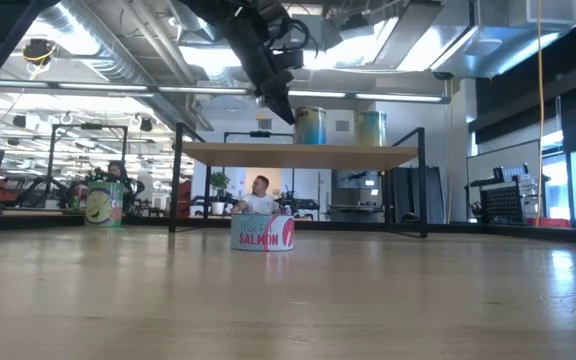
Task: Pick and place cans onto a shelf
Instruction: Put the canned cherries on the shelf
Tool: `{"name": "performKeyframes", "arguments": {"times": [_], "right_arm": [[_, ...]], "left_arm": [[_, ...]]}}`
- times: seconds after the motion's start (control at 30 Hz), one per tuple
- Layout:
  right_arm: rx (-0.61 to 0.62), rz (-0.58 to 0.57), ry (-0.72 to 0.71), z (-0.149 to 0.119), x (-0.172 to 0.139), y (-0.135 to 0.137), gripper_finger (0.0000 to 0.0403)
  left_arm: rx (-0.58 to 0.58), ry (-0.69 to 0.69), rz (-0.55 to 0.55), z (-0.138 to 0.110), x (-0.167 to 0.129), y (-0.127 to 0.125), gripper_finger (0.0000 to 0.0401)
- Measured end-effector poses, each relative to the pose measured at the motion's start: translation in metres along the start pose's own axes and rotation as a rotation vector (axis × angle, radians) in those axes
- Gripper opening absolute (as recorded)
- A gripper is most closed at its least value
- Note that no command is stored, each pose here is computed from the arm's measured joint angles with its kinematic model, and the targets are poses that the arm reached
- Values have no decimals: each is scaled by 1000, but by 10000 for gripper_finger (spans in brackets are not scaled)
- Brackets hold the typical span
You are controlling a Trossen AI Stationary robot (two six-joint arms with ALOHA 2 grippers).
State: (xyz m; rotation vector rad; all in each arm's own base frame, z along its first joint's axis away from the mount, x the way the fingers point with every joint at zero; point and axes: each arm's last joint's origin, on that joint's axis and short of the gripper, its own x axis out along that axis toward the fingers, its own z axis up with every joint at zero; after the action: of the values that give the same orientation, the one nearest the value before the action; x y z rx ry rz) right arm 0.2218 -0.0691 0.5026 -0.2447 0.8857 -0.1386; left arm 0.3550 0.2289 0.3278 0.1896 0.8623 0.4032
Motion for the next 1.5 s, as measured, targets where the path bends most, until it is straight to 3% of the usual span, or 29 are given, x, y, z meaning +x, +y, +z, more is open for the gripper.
{"name": "performKeyframes", "arguments": {"times": [0.23, 0.4, 0.67, 1.03, 1.5], "right_arm": [[0, 0, 0, 0, 0, 0, 7], [0, 0, 0, 0, 0, 0, 7], [0, 0, 0, 0, 0, 0, 7], [0, 0, 0, 0, 0, 0, 7], [0, 0, 0, 0, 0, 0, 7]], "left_arm": [[6, 33, -8, -1, -2, -5, 0], [36, 67, -111, -2, -9, -19, 0], [118, 15, -146, 3, 8, -28, 0], [197, 6, -111, 3, 20, -27, 0], [164, -47, -41, 2, 22, -5, 0]]}}
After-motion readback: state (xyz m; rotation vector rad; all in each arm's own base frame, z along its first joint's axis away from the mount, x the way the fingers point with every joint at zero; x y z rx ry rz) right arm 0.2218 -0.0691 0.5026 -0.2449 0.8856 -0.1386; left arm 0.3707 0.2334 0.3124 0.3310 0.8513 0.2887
